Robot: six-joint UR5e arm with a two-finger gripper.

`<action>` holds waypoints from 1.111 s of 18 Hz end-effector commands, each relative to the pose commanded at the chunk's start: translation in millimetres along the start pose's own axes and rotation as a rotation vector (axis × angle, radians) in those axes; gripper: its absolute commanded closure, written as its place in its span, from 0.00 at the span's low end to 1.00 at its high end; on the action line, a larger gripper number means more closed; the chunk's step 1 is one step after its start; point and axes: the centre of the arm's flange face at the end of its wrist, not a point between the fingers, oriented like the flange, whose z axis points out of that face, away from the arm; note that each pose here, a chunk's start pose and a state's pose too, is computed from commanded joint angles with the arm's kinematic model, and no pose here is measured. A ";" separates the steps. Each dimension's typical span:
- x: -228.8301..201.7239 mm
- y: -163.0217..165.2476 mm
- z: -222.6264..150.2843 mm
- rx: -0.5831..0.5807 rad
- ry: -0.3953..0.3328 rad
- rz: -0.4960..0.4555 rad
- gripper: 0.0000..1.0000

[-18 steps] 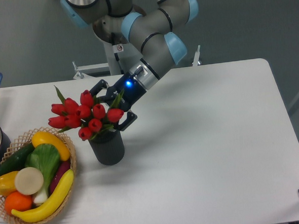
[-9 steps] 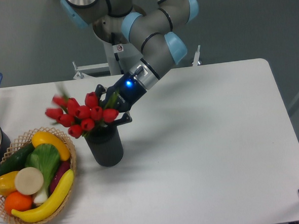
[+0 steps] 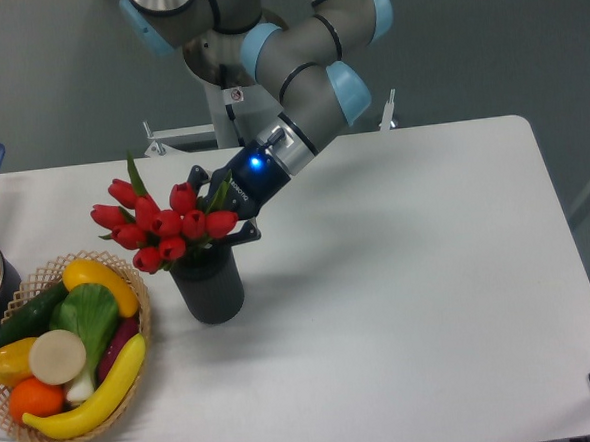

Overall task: Pick up the flowers from the vase
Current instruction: 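Close the gripper on the tulip stems, then lift the tulip bunch straight up out of the black vase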

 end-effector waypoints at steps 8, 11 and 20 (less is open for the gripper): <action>3.2 -28.1 -12.5 0.027 -0.022 -0.044 0.70; 2.6 -39.3 -19.6 0.038 -0.035 -0.049 0.70; -0.5 -77.0 -41.9 0.068 -0.072 -0.100 0.69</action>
